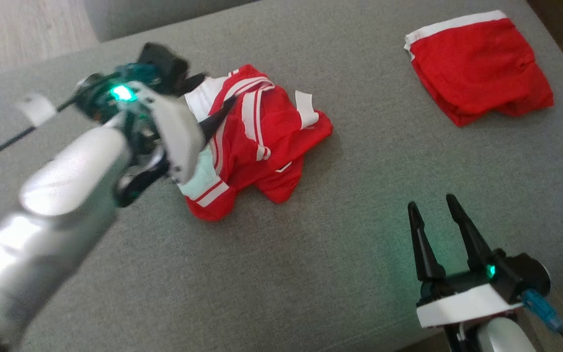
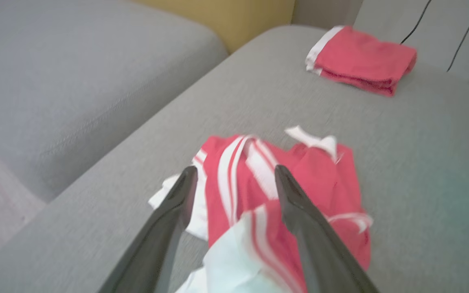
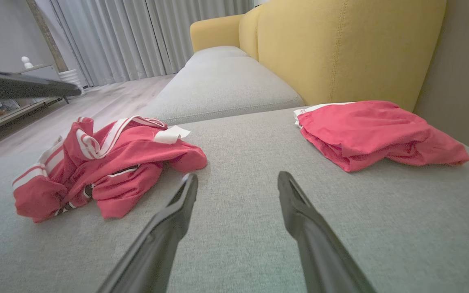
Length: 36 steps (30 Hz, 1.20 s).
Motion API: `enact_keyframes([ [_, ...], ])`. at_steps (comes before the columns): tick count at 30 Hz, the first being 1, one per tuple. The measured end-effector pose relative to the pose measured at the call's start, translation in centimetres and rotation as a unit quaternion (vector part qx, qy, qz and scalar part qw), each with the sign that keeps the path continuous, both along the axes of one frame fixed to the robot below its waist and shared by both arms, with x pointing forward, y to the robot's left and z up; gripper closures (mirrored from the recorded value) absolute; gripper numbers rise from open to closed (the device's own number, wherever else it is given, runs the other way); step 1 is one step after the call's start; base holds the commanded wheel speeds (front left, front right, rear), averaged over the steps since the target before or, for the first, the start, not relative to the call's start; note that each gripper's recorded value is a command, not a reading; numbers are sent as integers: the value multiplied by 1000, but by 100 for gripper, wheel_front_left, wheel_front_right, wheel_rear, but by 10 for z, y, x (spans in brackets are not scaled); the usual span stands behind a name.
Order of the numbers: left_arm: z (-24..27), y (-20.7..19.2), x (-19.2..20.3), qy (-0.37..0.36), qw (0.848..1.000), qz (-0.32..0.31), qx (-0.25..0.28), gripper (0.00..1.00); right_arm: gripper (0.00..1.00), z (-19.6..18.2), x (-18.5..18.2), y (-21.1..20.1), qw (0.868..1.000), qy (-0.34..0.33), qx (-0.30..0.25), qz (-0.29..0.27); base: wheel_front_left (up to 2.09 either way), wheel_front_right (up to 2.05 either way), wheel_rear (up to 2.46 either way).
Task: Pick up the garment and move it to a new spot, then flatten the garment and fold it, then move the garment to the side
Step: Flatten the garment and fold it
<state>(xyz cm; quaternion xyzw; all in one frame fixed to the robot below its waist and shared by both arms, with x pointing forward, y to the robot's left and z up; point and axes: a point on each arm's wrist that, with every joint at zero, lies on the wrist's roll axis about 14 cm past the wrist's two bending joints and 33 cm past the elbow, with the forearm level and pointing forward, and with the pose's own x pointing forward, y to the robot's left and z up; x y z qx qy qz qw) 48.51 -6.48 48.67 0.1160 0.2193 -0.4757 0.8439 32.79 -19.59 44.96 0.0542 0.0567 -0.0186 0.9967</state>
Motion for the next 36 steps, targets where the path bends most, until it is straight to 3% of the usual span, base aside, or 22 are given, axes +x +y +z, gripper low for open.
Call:
enact_keyframes([
  [5,-43,32,-5,82,996,5,43,0,0,1,15,0,1000,-3,0,3,0,0,0],
  [11,-73,12,-40,206,978,-24,12,0,0,-1,21,-8,1000,1,-7,-6,0,0,0],
  [16,-91,0,-69,254,963,-80,48,0,0,0,20,-17,1000,1,-8,-21,0,0,0],
  [17,-91,-3,-72,247,963,-93,48,38,0,1,19,-20,1000,1,-6,-27,0,0,0],
  [18,-88,-8,-71,230,967,-103,44,100,0,1,17,-22,999,2,-6,-31,0,0,0],
  [19,-83,-15,-68,212,971,-110,31,100,0,1,16,-24,999,3,-7,-35,0,0,0],
  [23,-27,-56,-57,157,977,-126,-76,100,0,4,11,-28,999,-2,-8,-42,0,0,0],
  [26,51,-90,-45,81,970,-136,-183,100,0,10,8,-27,999,-12,-6,-42,0,0,0],
  [29,159,-108,-26,-5,941,-122,-316,100,0,18,4,-24,999,-24,-6,-38,0,0,0],
  [31,233,-104,-14,-49,907,-96,-407,100,0,22,1,-22,999,-32,-10,-34,0,0,0],
  [32,233,-104,-14,-49,907,-96,-407,100,0,22,1,-22,999,-32,-10,-34,0,0,0],
  [34,288,-91,-2,-55,875,-54,-478,100,0,24,-3,-20,999,-36,-12,-30,0,0,0],
  [36,304,-79,6,-30,865,-17,-500,100,0,23,-5,-17,999,-36,-13,-25,0,0,0],
])
